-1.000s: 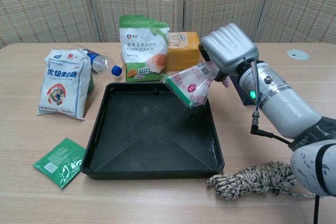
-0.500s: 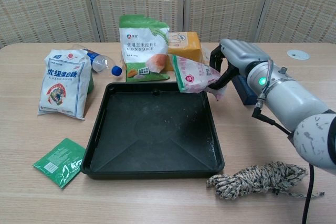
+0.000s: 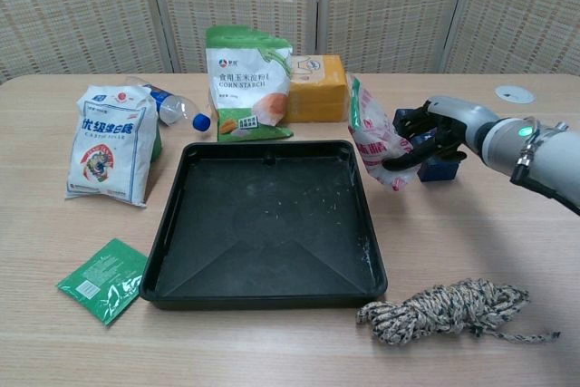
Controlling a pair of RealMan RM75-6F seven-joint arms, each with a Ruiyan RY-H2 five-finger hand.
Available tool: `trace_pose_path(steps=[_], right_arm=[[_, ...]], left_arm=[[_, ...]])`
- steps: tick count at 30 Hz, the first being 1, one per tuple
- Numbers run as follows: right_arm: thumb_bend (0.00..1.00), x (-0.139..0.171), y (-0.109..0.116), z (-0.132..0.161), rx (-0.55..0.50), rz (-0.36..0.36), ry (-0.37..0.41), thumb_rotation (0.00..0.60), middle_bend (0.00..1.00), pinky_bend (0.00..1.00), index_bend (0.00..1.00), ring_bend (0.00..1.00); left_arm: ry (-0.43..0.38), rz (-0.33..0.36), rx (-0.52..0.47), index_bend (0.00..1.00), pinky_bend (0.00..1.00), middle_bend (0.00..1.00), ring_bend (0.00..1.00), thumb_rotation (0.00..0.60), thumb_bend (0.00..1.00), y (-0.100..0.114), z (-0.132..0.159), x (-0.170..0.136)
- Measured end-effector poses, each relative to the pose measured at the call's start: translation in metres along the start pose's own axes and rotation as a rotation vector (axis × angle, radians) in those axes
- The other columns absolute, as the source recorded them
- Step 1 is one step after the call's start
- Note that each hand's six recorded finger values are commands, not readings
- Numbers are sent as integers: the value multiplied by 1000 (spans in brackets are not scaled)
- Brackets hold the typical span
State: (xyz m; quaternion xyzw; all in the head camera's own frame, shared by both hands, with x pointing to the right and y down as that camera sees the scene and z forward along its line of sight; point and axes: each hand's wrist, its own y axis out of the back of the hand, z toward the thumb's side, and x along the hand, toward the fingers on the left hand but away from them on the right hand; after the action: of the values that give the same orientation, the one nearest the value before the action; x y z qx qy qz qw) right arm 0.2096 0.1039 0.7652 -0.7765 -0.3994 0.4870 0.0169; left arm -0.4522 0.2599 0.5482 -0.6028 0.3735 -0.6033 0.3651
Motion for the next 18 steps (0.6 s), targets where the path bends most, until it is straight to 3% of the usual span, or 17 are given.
trace_pose_path(steps=[3, 6, 18], right_arm=[[428, 3, -3, -9, -115, 76, -20, 600, 618, 978, 833, 1000], [428, 4, -2, -18, -184, 106, -35, 600, 611, 978, 823, 1000], [428, -1, 1, -43, -238, 143, -53, 600, 498, 974, 679, 1000]], left_arm=[[-6, -1, 1, 8, 0, 75, 40, 600, 323, 0, 3, 0], [-8, 0, 4, 7, 0, 74, 39, 600, 322, 1, 5, 0], [-17, -6, 10, 7, 0, 75, 39, 600, 323, 2, 12, 0]])
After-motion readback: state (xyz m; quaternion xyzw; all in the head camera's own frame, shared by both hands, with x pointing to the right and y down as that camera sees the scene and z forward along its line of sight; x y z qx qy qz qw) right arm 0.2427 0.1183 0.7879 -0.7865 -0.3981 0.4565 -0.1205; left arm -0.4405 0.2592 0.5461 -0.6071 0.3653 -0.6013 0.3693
